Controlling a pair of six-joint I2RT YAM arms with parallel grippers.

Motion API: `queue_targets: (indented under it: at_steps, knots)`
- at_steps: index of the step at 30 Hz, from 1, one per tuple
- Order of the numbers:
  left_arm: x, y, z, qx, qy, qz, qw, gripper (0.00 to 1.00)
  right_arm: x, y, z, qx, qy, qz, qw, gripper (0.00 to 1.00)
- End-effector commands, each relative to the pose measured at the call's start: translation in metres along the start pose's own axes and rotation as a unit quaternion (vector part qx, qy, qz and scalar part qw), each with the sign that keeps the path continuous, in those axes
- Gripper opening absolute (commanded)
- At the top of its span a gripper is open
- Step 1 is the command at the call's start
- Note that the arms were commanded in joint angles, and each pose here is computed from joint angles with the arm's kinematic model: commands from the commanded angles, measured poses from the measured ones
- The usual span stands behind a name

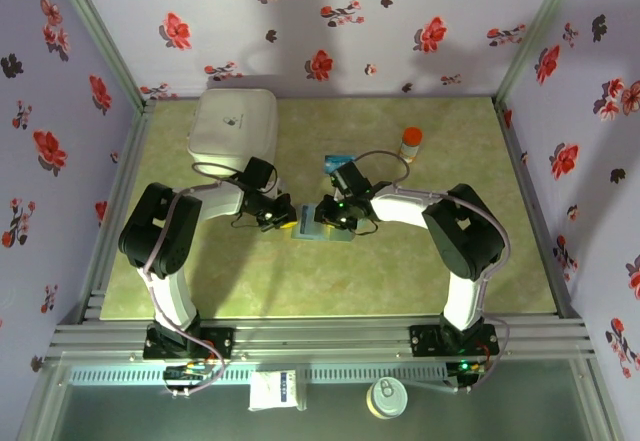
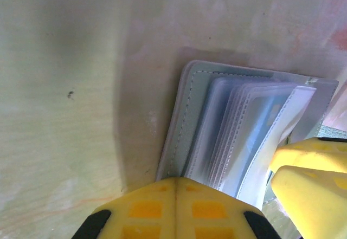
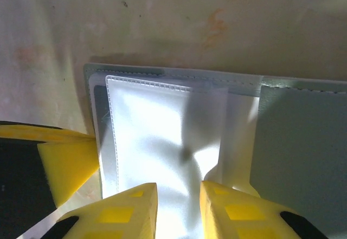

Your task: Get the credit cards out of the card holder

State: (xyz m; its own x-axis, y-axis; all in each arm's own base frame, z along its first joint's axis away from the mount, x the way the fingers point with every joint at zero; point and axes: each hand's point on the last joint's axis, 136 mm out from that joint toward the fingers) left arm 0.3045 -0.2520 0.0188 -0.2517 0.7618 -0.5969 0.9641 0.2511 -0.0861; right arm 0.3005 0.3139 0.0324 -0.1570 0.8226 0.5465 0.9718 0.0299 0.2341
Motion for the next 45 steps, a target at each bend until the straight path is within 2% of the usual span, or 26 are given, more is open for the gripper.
queue_targets:
  at_steps: [1,9,16,22,29,38,45]
  knots:
    - [0.016,-0.005,0.002,0.004,0.039,-0.010,0.999,0.00,-0.009,-0.002,-0.006,-0.004,-0.015,-0.001,1.000,0.28]
    - [-0.009,0.003,-0.016,-0.019,0.017,-0.001,1.000,0.00,-0.012,-0.001,-0.008,-0.004,-0.014,0.002,1.000,0.26]
    - [-0.038,0.003,-0.034,-0.029,-0.019,0.012,0.999,0.08,-0.013,-0.004,-0.007,-0.003,-0.012,0.004,1.000,0.25]
    - [-0.061,-0.002,-0.028,-0.013,-0.050,0.018,0.999,0.17,-0.014,-0.005,-0.006,-0.002,-0.012,0.005,1.000,0.25]
    - [-0.064,-0.008,-0.009,0.006,-0.047,0.021,0.999,0.22,-0.013,-0.004,-0.007,-0.004,-0.010,0.005,1.000,0.25]
    - [-0.046,-0.011,0.004,0.011,-0.011,0.011,1.000,0.23,-0.012,-0.005,-0.008,-0.003,-0.008,0.006,1.000,0.25]
    - [-0.053,-0.014,0.009,0.021,-0.029,0.006,0.999,0.23,-0.010,-0.003,-0.011,-0.008,-0.003,0.007,1.000,0.25]
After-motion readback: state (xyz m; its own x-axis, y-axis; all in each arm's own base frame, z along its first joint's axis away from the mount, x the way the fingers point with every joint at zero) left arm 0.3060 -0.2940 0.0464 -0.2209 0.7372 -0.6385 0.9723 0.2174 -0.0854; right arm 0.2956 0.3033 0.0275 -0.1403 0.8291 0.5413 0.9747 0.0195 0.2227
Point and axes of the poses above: each hand's point on the last joint's axis, 136 mm out from that joint toward the fingers, its own z axis out along the fingers, its own x axis along the line the jaws close on, y = z × x, and after that the axes turned 10 degrees about -z, right-handed
